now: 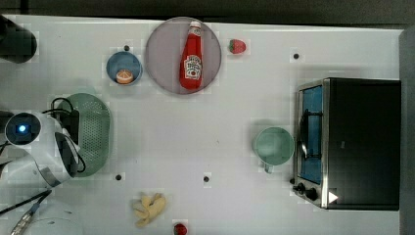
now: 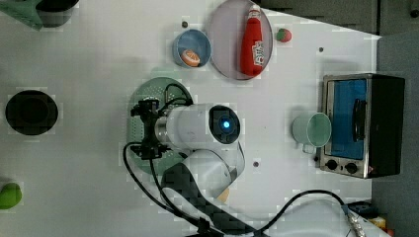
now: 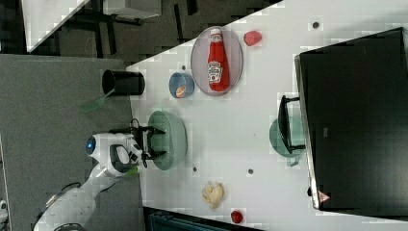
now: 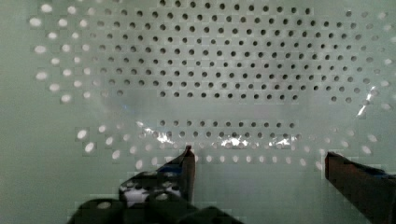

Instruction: Drag strainer right to left.

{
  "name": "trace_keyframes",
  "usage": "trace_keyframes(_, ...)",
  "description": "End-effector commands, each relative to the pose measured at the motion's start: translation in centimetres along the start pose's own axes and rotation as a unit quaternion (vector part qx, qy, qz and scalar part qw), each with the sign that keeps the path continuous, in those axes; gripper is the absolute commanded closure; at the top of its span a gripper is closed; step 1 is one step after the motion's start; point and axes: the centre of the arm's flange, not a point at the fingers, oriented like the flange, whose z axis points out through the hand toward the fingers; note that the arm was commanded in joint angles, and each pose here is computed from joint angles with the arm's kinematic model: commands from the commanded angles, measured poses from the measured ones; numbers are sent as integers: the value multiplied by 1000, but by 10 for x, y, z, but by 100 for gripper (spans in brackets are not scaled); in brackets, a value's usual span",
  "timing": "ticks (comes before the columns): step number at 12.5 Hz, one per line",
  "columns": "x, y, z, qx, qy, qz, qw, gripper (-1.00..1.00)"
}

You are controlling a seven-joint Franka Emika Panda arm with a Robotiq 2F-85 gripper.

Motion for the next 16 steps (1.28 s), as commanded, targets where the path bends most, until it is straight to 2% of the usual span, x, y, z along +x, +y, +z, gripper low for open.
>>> trace_keyframes(1, -10, 0, -35, 7, 4, -28, 1000, -100)
trace_keyframes(3, 2, -9, -81, -9, 33, -114, 993, -100)
trace_keyframes(6, 56, -38, -207, -7, 68, -212, 975, -100)
trace_keyframes(9, 149, -46, -356, 16, 65, -264, 962, -100)
trace_keyframes(10, 189, -42, -398, 20, 71, -287, 955, -100)
trace_keyframes(13, 316, -18, -495, 25, 129, -360, 924, -100)
trace_keyframes(14, 350, -8, -513, 23, 137, -369, 919, -100)
trace_keyframes(16, 398, 7, -531, 23, 127, -353, 927, -100)
